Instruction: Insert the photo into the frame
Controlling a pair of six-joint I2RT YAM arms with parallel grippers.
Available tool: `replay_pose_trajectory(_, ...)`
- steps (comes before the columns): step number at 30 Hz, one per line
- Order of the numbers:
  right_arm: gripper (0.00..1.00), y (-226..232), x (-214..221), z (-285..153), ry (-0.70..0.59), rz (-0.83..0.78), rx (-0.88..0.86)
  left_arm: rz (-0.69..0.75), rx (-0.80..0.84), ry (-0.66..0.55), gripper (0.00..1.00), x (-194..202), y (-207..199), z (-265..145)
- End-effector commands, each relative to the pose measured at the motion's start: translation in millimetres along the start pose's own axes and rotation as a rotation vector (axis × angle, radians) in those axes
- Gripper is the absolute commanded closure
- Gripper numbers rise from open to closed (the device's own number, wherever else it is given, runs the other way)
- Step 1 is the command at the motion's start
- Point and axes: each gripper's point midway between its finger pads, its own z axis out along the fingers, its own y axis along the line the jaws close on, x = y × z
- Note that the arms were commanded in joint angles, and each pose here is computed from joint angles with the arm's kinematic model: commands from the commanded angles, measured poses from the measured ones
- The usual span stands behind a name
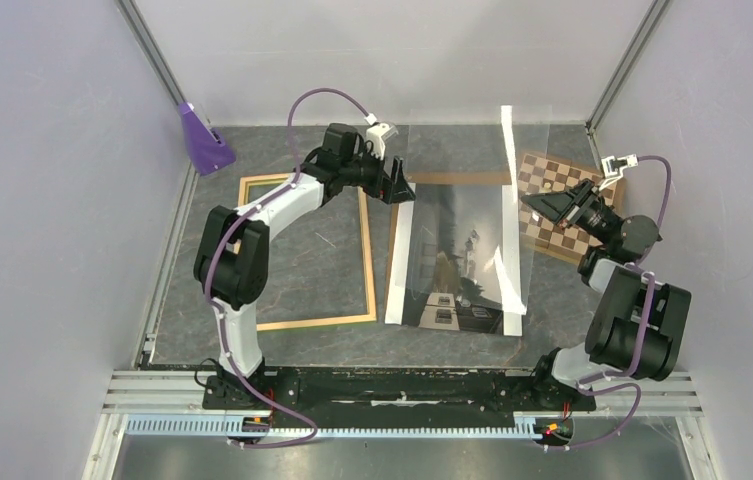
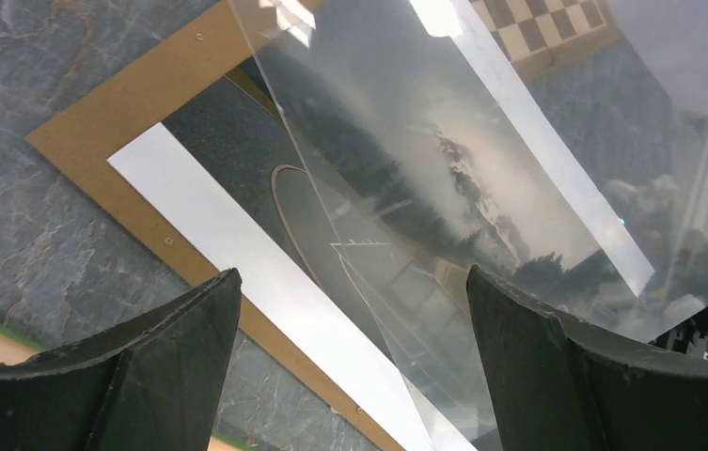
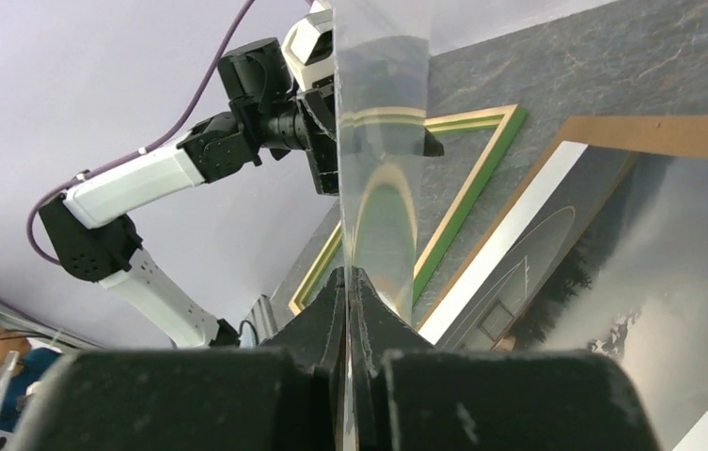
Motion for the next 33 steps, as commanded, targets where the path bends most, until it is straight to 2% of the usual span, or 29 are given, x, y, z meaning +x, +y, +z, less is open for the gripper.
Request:
replay_pose_trajectory(1,1.00,12.0,-10.2,3.6,0.004,-0.208,-0.002,0.052,0.105,-0.041,0.05,-11.8,-11.6,5.4)
replay_pose_trajectory(6,1.00,8.1,-13.5,10.9,0.030,-0.248,0.032,0.032,0.167,-0.038,0.05,-7.3,-21.0,6.1)
replay_pose_trajectory(21,1.00,45.1,-34.9,21.8,0.004,-0.286,-0.031,0.010,0.295,-0.084,0.04,-15.4,-49.0,-23.6)
replay_pose_trajectory(33,1.00,72.8,-33.1,21.3,-0.012,-0.259,-0.111,-0.019,0.312,-0.124,0.05,-18.7,-52.2,-20.0)
